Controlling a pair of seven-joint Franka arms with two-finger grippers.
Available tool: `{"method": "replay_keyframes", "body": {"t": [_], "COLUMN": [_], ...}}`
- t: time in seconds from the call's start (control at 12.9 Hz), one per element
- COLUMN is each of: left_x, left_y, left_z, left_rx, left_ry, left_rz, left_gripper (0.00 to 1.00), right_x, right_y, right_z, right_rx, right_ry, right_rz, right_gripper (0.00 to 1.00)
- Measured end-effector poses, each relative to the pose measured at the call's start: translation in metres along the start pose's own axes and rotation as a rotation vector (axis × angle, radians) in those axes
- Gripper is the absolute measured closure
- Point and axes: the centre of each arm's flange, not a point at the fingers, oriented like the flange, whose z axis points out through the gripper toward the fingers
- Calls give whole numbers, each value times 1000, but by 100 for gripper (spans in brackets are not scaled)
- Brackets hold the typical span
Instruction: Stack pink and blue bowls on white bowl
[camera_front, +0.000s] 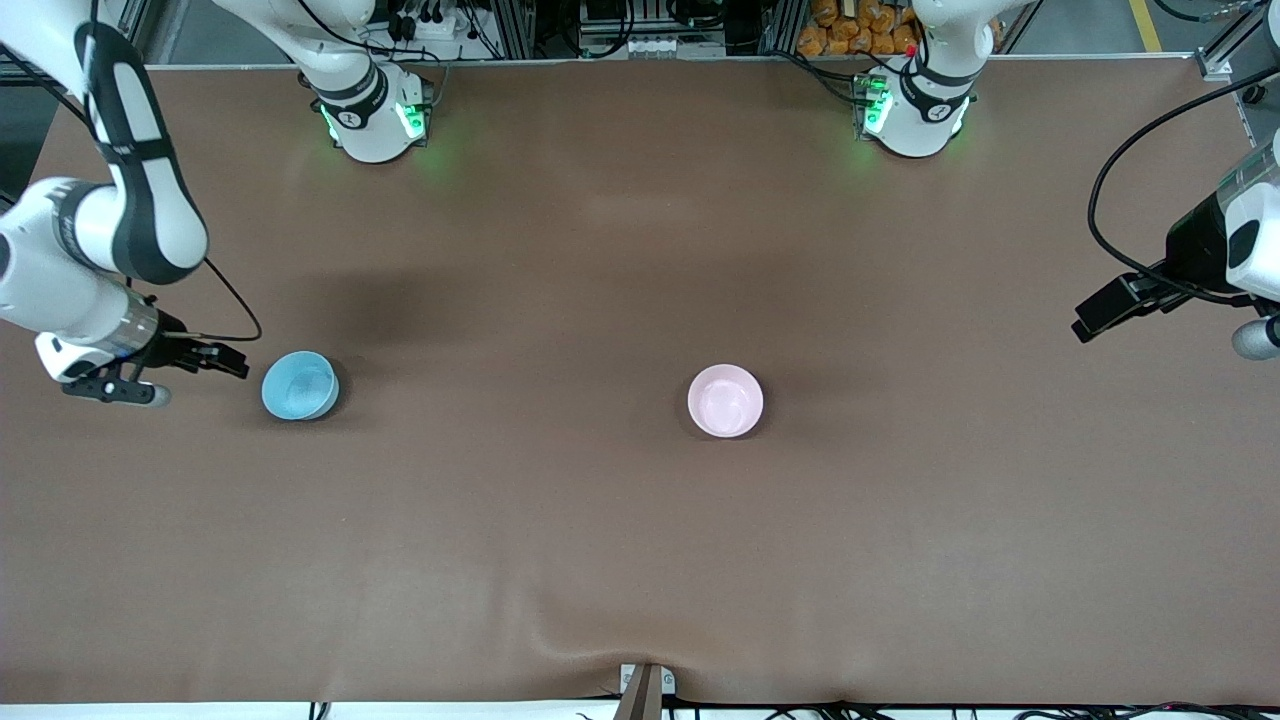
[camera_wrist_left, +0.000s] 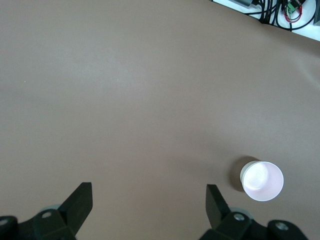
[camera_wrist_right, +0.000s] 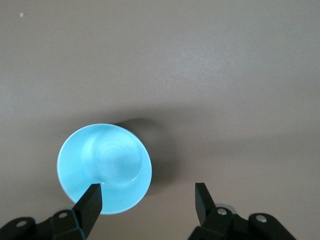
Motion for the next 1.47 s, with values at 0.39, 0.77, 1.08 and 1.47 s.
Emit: {"method": "replay_keyframes", "body": {"t": [0.39,0.77,1.08,1.47], "left_x": [8,8,7,7], "left_y": [-15,-28,-30,-43], "left_z": [4,-2,-5,-14], "left_rx": [28,59,50,45], "left_ry": [0,9,11,23], "left_rz": [74,223,221,216], "left_gripper": [0,0,0,0], "right_x": [3,2,2,3], "right_y": [-4,-9,-9,-13], "right_z": [50,74,78,76], "right_rx": [-10,-11,-11,-9], "right_ry": [43,35,39,46], "right_rz": [-26,-35,-36,-40], "right_gripper": [34,48,71,98]}}
